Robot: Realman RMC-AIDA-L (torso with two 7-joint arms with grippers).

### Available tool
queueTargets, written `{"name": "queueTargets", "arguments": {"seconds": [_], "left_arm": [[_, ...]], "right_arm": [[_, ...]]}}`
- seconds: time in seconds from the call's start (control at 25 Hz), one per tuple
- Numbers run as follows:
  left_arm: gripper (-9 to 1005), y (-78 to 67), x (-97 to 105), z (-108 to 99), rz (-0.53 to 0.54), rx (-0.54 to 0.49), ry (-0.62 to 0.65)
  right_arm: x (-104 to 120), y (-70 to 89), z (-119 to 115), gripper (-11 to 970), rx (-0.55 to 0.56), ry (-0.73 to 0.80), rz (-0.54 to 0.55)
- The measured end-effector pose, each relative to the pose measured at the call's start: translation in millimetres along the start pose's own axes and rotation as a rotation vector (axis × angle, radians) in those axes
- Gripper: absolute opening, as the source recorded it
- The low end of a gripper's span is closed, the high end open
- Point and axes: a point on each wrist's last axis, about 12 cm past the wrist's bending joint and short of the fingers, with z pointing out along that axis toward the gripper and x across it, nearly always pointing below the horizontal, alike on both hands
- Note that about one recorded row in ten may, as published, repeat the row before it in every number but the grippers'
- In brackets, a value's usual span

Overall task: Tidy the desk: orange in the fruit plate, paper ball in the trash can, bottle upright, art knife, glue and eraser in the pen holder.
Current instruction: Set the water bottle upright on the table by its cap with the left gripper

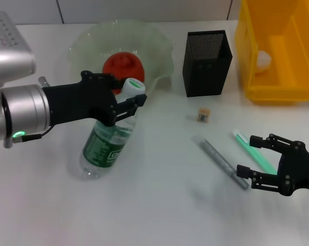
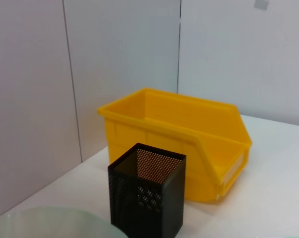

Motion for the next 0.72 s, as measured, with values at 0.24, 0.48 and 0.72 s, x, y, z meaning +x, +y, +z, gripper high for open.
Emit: {"name": "queueTargets", "arguments": {"seconds": [0.24,0.48,0.72], "left_arm": [[450,4.9,5,-5,-0.011,-0.011,-0.024],[446,7.8,6,-10,-0.026,-0.018,-0.075],[447,10.8,8,-13,-0.033,-0.026,-0.086]], "right_arm": [[-3,-1.1,1,842,-0.007,0.000,-0.001],[-4,-1.1,2,842,-0.011,0.000,-0.005],[-4,-1.3,2,842,-0.010,0.001,0.004]]}}
